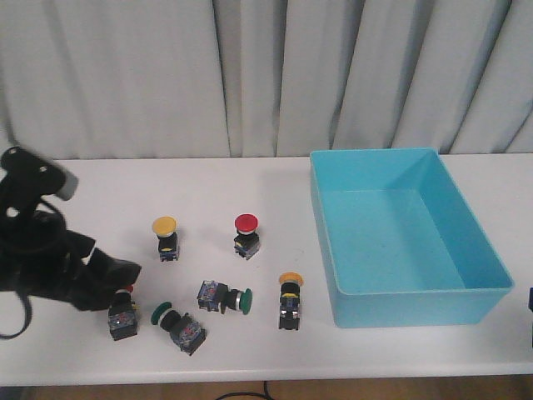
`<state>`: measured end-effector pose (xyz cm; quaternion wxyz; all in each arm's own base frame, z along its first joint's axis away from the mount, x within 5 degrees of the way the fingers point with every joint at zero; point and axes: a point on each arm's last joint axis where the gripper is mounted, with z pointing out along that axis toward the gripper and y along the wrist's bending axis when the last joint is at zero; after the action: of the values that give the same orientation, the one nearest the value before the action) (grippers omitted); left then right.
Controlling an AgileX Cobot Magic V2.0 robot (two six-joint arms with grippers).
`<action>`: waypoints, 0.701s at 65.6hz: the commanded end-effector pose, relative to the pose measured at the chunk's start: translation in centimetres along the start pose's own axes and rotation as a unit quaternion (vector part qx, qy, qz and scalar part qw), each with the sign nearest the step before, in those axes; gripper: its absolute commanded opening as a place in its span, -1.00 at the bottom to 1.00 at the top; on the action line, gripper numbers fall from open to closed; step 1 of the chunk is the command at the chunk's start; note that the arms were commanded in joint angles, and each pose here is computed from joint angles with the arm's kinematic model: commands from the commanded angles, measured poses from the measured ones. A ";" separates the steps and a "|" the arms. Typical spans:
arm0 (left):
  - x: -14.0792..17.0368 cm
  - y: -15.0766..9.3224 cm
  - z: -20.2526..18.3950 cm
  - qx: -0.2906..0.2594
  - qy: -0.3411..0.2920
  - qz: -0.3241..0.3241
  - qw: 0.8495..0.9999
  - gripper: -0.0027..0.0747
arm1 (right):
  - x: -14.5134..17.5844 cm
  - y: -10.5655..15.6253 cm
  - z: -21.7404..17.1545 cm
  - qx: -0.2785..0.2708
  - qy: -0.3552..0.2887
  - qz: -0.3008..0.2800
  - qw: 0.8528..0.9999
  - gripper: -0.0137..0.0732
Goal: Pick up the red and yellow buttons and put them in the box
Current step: 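Reach the left gripper to the red-capped button and close on it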
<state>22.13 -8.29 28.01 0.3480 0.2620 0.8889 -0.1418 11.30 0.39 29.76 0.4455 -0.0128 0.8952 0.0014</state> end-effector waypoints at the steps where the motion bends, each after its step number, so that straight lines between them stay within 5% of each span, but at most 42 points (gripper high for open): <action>1: -3.1 0.0 1.6 -0.006 -0.021 0.023 0.999 0.45 | -1.4 0.0 -0.5 0.002 -0.041 -0.003 0.999 0.36; 19: -7.6 -0.2 9.5 -0.013 0.046 0.058 0.997 0.45 | -1.4 0.0 -0.5 0.002 -0.041 -0.003 0.999 0.36; 46: -12.6 1.0 19.1 0.007 0.068 0.043 0.997 0.45 | -1.4 0.0 -0.5 0.002 -0.041 -0.003 0.999 0.36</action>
<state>39.56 -19.57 20.32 0.2424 0.3225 0.9091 -0.1033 11.30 0.39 29.76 0.4455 -0.0128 0.8952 0.0014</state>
